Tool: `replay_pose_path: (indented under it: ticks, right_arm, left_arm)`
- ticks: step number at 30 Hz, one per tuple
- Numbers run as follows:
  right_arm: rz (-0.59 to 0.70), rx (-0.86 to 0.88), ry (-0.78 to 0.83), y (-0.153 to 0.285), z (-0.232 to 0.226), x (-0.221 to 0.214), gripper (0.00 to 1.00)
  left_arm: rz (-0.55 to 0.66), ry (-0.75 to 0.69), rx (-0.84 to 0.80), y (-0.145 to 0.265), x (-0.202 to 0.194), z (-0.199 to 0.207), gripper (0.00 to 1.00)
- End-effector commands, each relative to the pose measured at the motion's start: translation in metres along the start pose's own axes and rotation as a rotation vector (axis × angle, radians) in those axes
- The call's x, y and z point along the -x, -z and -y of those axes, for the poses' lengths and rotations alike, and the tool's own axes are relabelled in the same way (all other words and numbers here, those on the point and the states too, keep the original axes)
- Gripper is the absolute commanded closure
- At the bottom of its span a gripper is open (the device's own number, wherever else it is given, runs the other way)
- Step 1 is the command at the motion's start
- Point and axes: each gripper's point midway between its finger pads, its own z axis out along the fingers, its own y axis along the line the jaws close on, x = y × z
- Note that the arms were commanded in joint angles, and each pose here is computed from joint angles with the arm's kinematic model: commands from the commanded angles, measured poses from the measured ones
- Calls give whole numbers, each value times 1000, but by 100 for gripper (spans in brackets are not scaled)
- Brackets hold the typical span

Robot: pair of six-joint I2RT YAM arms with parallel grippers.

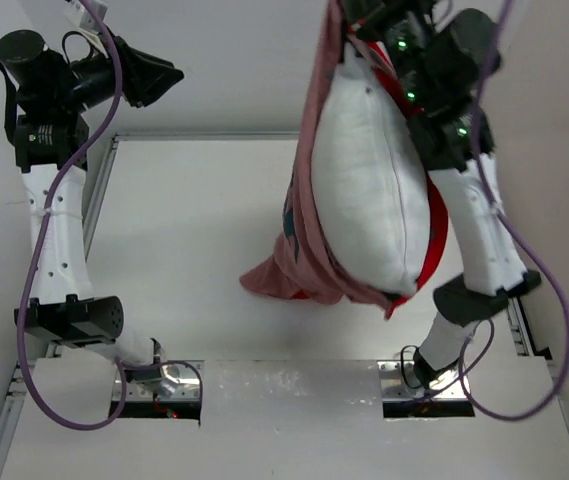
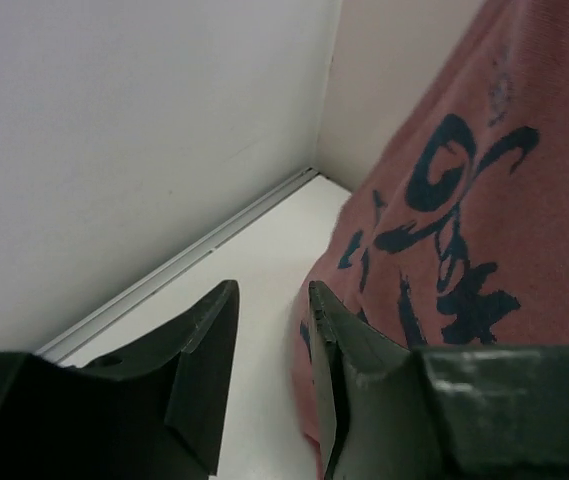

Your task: Put the pillow into the pillowcase

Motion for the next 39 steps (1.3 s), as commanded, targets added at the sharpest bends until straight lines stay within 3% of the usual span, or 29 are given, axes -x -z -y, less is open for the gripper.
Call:
replay_pose_path:
  ticks: [1, 5, 8, 10, 12, 15, 19, 23, 26, 28, 34, 38, 39]
  right_arm:
    - [103, 123, -62, -32, -27, 0, 100]
    - [-29, 141, -76, -40, -21, -80, 100]
    - [-96, 197, -78, -40, -46, -108, 100]
    - [-115, 207, -80, -41, -52, -125, 100]
    - [-103, 221, -88, -41, -56, -126, 100]
    - [-101, 236, -92, -41, -60, -125, 100]
    - [-104, 271, -94, -34, -70, -116, 100]
    - [-105, 283, -80, -29, -74, -111, 100]
    - [-98, 290, -77, -27, -77, -107, 100]
    - [-95, 305, -71, -24, -84, -108, 100]
    - [-124, 326, -71, -17, -90, -113, 100]
    - [-139, 321, -72, -15, -89, -118, 100]
    - [-148, 323, -76, -15, -89, -121, 100]
  left_arm:
    - [7, -80, -38, 4, 11, 9, 65]
    - [39, -115, -165, 6, 19, 33, 34]
    - [66, -142, -248, 6, 25, 49, 14]
    - [56, -146, -297, 0, 21, 59, 10]
    - [15, -108, -391, -10, 4, 75, 1]
    - [-31, -63, -385, -30, -22, 75, 0]
    - [-8, -37, -182, -58, -27, 25, 0]
    - [58, -8, -281, -67, -3, 44, 0]
    - [90, -17, -268, -78, 6, 45, 3]
    - [76, 49, -265, -86, -2, 38, 10]
    - [89, 13, -451, -106, -7, 83, 10]
    - [125, 9, -483, -112, 4, 97, 32]
    - [128, 20, -487, -115, 3, 97, 51]
